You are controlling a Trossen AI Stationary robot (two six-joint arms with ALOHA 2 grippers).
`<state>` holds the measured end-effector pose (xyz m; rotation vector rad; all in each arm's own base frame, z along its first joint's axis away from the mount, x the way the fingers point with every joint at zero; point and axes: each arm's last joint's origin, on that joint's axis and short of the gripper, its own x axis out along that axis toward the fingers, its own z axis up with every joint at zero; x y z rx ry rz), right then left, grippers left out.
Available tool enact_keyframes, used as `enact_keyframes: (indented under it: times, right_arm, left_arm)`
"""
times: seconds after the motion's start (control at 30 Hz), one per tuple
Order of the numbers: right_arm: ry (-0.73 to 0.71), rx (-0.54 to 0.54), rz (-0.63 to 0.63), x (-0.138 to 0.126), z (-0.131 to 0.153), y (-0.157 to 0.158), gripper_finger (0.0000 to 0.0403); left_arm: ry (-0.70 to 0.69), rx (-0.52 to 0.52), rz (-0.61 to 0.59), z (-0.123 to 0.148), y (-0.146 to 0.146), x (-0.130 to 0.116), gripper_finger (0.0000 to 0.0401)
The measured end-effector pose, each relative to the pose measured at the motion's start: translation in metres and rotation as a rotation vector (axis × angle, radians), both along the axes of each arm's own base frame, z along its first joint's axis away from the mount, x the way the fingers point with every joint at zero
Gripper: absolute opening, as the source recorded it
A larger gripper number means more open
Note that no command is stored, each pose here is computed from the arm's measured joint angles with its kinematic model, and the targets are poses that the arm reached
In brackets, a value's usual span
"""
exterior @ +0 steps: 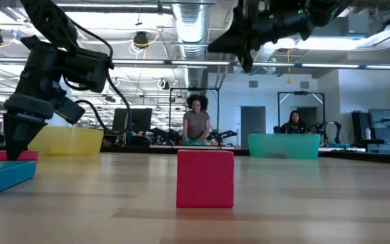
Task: Sort & place blocks by color
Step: Put the top red block into the blue bin
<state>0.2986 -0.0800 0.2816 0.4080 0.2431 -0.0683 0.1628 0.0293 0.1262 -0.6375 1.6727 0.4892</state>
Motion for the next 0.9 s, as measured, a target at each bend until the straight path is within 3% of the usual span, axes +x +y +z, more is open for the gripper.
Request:
enact_keyframes:
  times: [0.03,0.17,0.33,0.47,0.63,0.9]
  right_arm:
    - [-0.015,-0.005,-0.007,-0.006,0.007,0.0,0.0008]
    - [-0.092,-0.03,-0.035,-0.029,0.035,0.0,0.0005]
    - [-0.134,-0.046,-0.073,-0.056,0.056,0.0,0.0005]
    - [-0.143,-0.064,-0.087,-0.07,0.064,0.001,0.0005]
    - [-0.129,-0.103,-0.08,-0.08,0.068,0.004,0.0005]
    - [-0.135,-0.123,-0.069,-0.089,0.073,0.008,0.0005]
  left_arm:
    - [-0.003,0.006,-0.004,0.002,0.001,0.002,0.0099]
    - [-0.098,0.05,-0.017,0.013,0.006,0.018,0.0094]
    - [-0.466,0.122,-0.066,0.035,0.015,0.062,0.0094]
    - [-0.919,0.247,-0.079,0.066,0.029,0.11,0.0094]
    - [-1.191,0.4,-0.12,0.08,0.059,0.165,0.0094]
    - [-1.34,0.542,-0.062,0.097,0.126,0.258,0.0108]
